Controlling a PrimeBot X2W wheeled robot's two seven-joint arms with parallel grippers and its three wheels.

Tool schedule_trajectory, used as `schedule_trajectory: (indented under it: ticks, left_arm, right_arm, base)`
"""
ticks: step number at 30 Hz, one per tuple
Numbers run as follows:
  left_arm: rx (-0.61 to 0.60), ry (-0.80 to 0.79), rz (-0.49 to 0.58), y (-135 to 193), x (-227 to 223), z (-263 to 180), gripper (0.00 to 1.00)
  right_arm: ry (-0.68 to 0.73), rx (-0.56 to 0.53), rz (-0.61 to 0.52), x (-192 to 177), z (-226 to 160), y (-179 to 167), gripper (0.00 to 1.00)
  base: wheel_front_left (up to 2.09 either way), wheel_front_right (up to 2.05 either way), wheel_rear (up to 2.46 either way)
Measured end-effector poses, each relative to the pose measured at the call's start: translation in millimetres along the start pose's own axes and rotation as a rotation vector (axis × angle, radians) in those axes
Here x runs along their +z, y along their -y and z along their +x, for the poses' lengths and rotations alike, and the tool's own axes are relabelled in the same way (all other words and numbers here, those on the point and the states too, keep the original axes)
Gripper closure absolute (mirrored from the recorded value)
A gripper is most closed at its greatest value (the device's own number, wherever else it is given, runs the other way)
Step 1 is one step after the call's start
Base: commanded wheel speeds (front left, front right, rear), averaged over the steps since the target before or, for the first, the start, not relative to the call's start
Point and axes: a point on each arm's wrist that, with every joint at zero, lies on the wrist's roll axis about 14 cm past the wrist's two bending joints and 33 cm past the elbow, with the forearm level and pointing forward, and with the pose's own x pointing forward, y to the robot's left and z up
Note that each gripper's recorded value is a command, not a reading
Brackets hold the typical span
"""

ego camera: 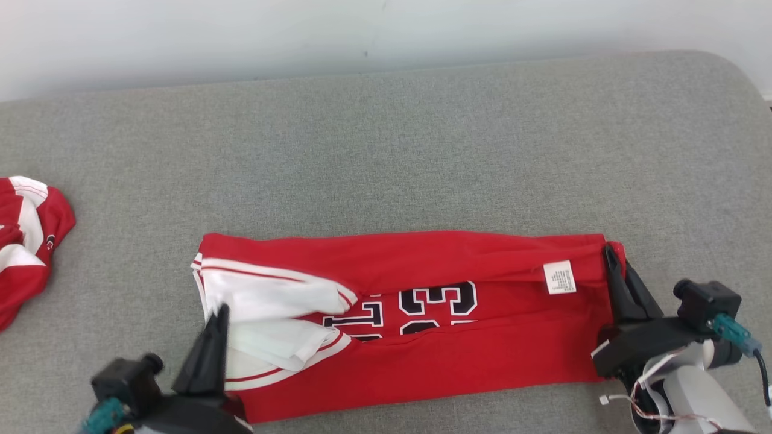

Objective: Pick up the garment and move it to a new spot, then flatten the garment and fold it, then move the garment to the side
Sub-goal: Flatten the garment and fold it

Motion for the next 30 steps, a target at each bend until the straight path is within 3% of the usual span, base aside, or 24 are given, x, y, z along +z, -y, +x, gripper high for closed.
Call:
schedule_trajectory:
  ticks: [5, 6, 8, 19, 25, 30]
  left_arm:
    - [0.014, -0.023, -0.012, 1.8, -14.5, -10.9, 1.0]
    - [0.022, -0.026, -0.013, 1.0, -16.7, -12.1, 1.0]
    - [0.035, -0.028, 0.007, -2.0, -18.6, -13.5, 0.0]
    - [0.141, 0.127, 0.082, -22.2, 21.3, -22.3, 0.0]
    - [0.205, 0.22, 0.201, -30.5, 50.0, -37.0, 0.0]
    - [0.261, 0.236, 0.235, -42.6, 54.5, -52.1, 0.0]
  right_arm:
    - [-0.006, -0.011, 0.012, -5.5, -12.5, 1.8, 1.0]
    - [-0.009, -0.013, 0.013, -6.8, -14.3, 2.0, 0.91]
    - [-0.015, -0.014, 0.017, -9.4, -16.8, 1.3, 0.0]
    - [0.048, -0.01, 0.023, 11.2, -20.8, -0.1, 0.0]
    - [-0.024, -0.035, 0.002, -0.6, -19.4, 10.2, 0.0]
    - [-0.112, -0.066, 0.013, -19.4, -19.7, 16.6, 0.0]
  base:
    - [0.0, 0.0, 0.0]
    - [0.0, 0.0, 0.0]
    - [0.0, 0.0, 0.0]
    - [0.0, 0.0, 0.0]
    - [0.0, 0.0, 0.0]
    - [0.0, 0.0, 0.0]
